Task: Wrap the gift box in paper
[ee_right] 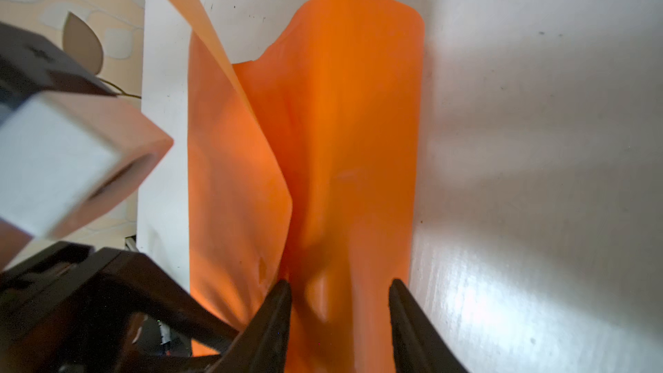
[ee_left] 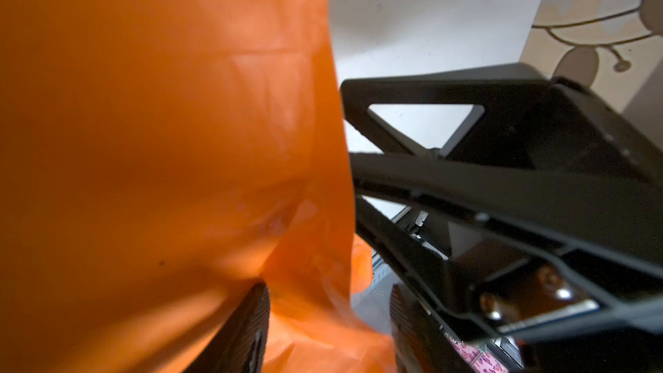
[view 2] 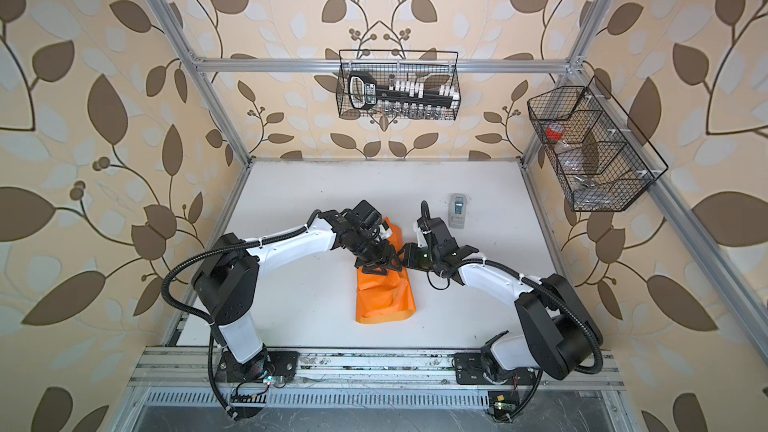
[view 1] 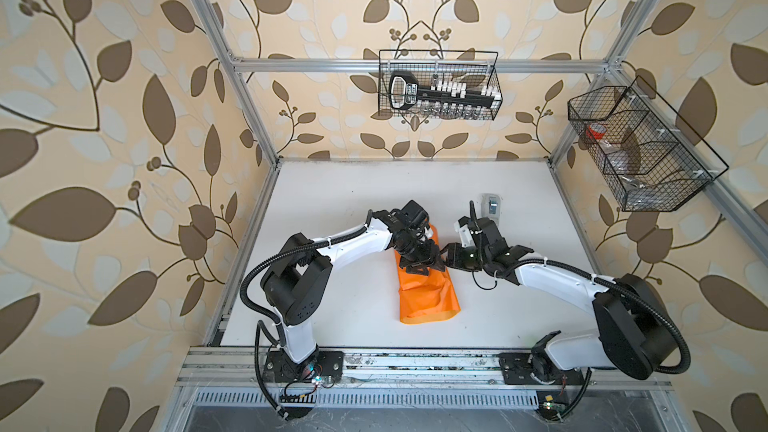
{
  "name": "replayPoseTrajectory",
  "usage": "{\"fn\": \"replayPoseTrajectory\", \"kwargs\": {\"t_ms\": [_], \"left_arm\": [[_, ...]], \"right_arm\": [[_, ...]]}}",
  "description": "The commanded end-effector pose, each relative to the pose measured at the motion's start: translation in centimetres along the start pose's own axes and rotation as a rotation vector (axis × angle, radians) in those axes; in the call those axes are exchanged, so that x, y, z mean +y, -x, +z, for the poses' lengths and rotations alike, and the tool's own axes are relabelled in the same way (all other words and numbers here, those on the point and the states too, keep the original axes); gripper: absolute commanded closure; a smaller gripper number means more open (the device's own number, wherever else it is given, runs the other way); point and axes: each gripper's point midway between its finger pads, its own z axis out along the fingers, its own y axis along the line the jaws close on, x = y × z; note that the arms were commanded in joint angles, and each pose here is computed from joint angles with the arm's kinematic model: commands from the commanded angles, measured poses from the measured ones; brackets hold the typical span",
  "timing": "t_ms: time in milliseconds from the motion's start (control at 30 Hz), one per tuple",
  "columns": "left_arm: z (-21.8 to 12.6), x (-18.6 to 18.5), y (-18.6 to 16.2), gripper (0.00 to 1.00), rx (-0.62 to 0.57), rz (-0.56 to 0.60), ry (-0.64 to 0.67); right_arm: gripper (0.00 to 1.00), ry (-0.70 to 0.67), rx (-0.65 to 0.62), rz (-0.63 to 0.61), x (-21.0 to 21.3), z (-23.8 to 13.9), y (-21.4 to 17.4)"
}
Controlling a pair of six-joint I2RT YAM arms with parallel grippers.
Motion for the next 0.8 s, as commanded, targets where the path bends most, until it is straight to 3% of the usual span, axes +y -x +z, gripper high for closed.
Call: {"fn": "replayPoseTrajectory", "kwargs": {"t_ms": [0,167,767], "left_arm": [[2.9,3.3,-1.4,0.42,0.055,-0.050,0.078],[3.1,3.6,-1.5,0.41,0.057,-0.053,0.075],[3.4,3.4,-1.3,0.45,0.061,-0.050,0.062]], "right_arm": [[0.49,0.029,0.004,0.042,-0.5,-1.5,-0.1],[0.43,0.057,-0.004,0.027,0.1,-2.1,0.8],[0.47,0.065,0.104,-0.014,0.4,1.7,-0.5]]}}
